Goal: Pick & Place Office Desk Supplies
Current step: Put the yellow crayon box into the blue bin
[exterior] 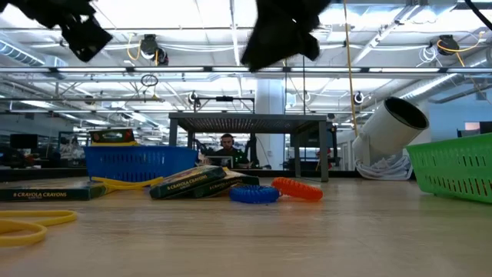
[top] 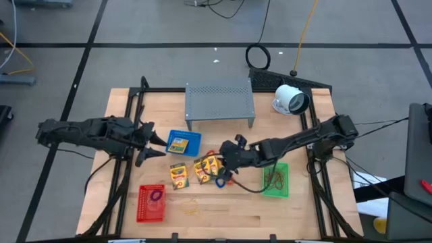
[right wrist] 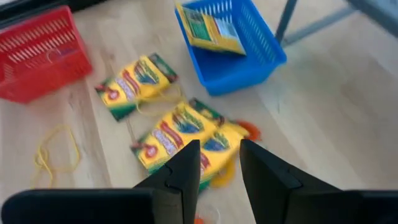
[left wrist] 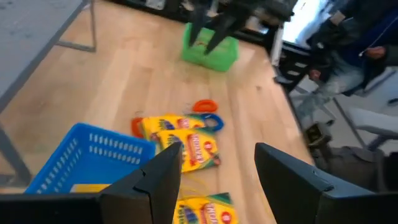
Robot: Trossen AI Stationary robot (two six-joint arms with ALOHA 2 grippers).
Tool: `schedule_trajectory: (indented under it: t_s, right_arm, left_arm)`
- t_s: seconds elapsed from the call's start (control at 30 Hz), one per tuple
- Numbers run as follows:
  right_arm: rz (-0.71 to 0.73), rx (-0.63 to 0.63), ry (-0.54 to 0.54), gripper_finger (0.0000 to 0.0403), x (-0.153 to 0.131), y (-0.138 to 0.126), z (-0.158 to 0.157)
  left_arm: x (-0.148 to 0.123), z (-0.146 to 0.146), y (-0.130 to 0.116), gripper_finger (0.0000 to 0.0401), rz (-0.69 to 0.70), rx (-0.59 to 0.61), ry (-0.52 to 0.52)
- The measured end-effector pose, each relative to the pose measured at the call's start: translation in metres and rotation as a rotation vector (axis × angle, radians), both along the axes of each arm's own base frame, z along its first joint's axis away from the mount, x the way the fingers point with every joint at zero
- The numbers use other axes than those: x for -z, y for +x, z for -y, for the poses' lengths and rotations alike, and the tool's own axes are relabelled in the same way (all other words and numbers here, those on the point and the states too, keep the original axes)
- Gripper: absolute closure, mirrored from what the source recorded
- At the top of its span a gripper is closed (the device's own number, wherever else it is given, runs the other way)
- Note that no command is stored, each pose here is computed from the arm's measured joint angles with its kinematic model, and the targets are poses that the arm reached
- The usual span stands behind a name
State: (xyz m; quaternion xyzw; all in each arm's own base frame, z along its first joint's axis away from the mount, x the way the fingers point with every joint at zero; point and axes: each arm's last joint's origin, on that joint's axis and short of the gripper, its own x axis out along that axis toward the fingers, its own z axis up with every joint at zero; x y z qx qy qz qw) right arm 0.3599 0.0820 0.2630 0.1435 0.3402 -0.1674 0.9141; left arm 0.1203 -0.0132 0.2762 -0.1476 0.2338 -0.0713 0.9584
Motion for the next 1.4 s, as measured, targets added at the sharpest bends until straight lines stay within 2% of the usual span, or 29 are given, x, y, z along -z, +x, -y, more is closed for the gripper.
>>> schedule_trajectory:
  t_s: [0.2, 0.4, 0.5, 0.63, 0.7, 0.73, 0.83, 0.97, 1.2, 1.27, 1.4]
  right_arm:
    - [0.238, -0.001, 0.045, 0.0301, 0.003, -0.025, 0.009]
    - [0.406, 0.003, 0.079, 0.0302, 0.017, -0.056, 0.02]
    - [0.479, -0.007, 0.085, 0.0305, 0.026, -0.069, 0.023]
    - [0.545, -0.041, 0.113, 0.0305, 0.035, -0.081, 0.025]
    - [0.555, -0.082, 0.151, 0.0306, 0.037, -0.084, 0.025]
    - [0.551, -0.104, 0.174, 0.0307, 0.039, -0.084, 0.024]
    - [0.538, -0.168, 0.234, 0.0309, 0.04, -0.085, 0.022]
    - [0.529, -0.19, 0.317, 0.0307, 0.04, -0.084, 0.023]
    - [0.523, -0.258, 0.501, 0.0294, 0.032, -0.078, 0.038]
    - [0.502, -0.283, 0.502, 0.0293, 0.023, -0.073, 0.039]
    - [0.381, -0.294, 0.424, 0.0294, 0.0, -0.063, 0.038]
  left_arm:
    - [-0.022, 0.014, 0.009, 0.0188, -0.196, -0.035, 0.092]
    - [-0.039, 0.037, 0.042, 0.0199, -0.242, 0.07, 0.153]
    - [-0.037, 0.045, 0.057, 0.0243, -0.302, 0.093, 0.171]
    - [-0.028, 0.053, 0.078, 0.0333, -0.368, 0.119, 0.177]
    - [-0.022, 0.058, 0.088, 0.0379, -0.397, 0.154, 0.155]
    - [-0.019, 0.06, 0.093, 0.039, -0.407, 0.168, 0.143]
    - [-0.005, 0.066, 0.108, 0.0391, -0.461, 0.192, 0.122]
    - [0.015, 0.071, 0.122, 0.0396, -0.551, 0.165, 0.123]
    - [0.045, 0.08, 0.138, 0.0398, -0.644, 0.151, 0.222]
    - [0.051, 0.082, 0.141, 0.0398, -0.656, 0.13, 0.26]
    - [0.06, 0.083, 0.146, 0.0399, -0.669, 0.119, 0.293]
